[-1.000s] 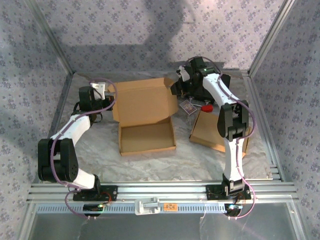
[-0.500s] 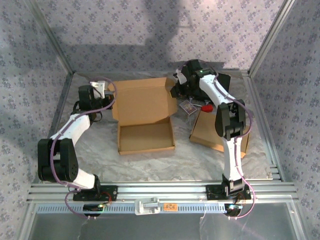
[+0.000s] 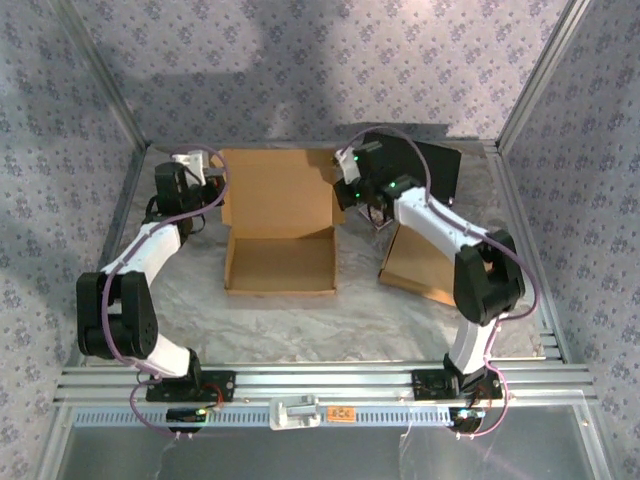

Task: Fold the paper box

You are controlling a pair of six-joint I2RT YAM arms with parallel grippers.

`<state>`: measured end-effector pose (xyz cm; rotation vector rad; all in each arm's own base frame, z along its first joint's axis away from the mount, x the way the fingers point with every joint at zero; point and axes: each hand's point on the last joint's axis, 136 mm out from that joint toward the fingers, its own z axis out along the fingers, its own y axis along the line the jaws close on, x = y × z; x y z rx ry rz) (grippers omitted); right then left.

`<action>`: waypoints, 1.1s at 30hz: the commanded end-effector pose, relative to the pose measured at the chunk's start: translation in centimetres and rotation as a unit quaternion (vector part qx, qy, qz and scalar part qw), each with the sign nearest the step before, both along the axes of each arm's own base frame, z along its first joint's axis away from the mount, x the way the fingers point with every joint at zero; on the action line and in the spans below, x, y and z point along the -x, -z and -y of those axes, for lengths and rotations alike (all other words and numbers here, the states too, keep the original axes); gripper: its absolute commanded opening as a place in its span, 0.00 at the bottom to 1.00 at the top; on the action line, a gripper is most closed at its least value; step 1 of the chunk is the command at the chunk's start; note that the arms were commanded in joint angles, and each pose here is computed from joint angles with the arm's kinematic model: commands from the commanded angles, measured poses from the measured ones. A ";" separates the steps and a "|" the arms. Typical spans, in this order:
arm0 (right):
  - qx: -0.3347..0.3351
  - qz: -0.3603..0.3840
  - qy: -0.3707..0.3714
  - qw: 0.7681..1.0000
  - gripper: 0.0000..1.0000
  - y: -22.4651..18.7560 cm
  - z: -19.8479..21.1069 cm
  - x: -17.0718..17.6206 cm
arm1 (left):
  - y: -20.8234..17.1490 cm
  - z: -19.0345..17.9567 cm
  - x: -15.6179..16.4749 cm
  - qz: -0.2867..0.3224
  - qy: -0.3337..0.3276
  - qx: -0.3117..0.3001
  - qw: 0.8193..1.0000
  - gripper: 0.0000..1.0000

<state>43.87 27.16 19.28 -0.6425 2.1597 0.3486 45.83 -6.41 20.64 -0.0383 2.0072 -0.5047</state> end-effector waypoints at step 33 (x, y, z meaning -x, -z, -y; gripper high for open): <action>0.164 0.265 0.010 0.950 0.00 -0.7 -1.3 3.4 | -7.6 -6.6 6.4 -0.256 -0.305 0.217 0.892 0.55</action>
